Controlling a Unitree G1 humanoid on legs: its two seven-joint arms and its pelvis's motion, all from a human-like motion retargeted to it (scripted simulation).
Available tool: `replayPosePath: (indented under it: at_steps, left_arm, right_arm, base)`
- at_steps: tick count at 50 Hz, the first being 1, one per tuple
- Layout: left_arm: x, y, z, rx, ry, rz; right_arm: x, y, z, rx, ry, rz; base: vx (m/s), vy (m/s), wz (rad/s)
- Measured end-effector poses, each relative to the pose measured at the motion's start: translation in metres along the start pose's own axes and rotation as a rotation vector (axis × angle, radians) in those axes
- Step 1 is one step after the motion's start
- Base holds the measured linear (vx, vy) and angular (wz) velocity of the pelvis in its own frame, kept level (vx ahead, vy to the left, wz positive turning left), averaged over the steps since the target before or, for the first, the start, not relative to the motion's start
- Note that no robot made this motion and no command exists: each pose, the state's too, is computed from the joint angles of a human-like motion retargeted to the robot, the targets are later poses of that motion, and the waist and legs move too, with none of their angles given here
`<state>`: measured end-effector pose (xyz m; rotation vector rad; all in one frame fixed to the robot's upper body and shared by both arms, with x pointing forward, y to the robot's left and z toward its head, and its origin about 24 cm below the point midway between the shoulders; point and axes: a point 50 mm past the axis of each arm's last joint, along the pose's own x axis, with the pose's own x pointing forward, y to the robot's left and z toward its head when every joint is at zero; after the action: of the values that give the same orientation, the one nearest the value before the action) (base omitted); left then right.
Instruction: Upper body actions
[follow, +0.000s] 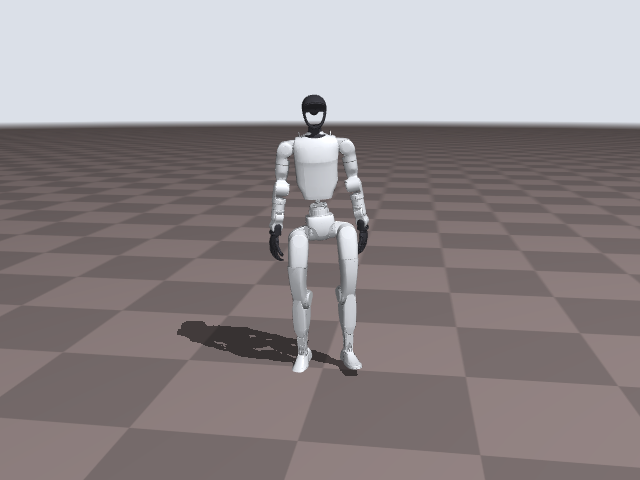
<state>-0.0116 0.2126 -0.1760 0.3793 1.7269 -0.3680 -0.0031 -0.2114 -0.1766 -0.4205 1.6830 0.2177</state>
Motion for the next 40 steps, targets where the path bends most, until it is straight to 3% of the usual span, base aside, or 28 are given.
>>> replayPosePath:
  at_steps: [17,25,32,40]
  left_arm:
    - [0.001,-0.003,-0.017,-0.044,0.056,-0.023]
    - [-0.013,0.032,0.007,-0.142,0.069,0.021]
    - [-0.058,0.088,0.121,-0.35,-0.288,0.13]
    - [-0.16,0.129,0.24,-0.277,-0.692,0.19]
  right_arm:
    - [0.001,0.013,-0.009,-0.164,0.012,0.022]
    - [-0.006,-0.001,0.014,0.094,0.046,0.114]
    - [-0.041,-0.03,0.137,0.271,-0.306,0.071]
    - [-0.138,-0.065,0.268,0.251,-0.707,0.118]
  base:
    - [-0.01,0.0,-0.23]
    - [-0.03,0.03,0.26]
    - [-0.02,0.02,0.11]
    - [-0.01,0.03,0.05]
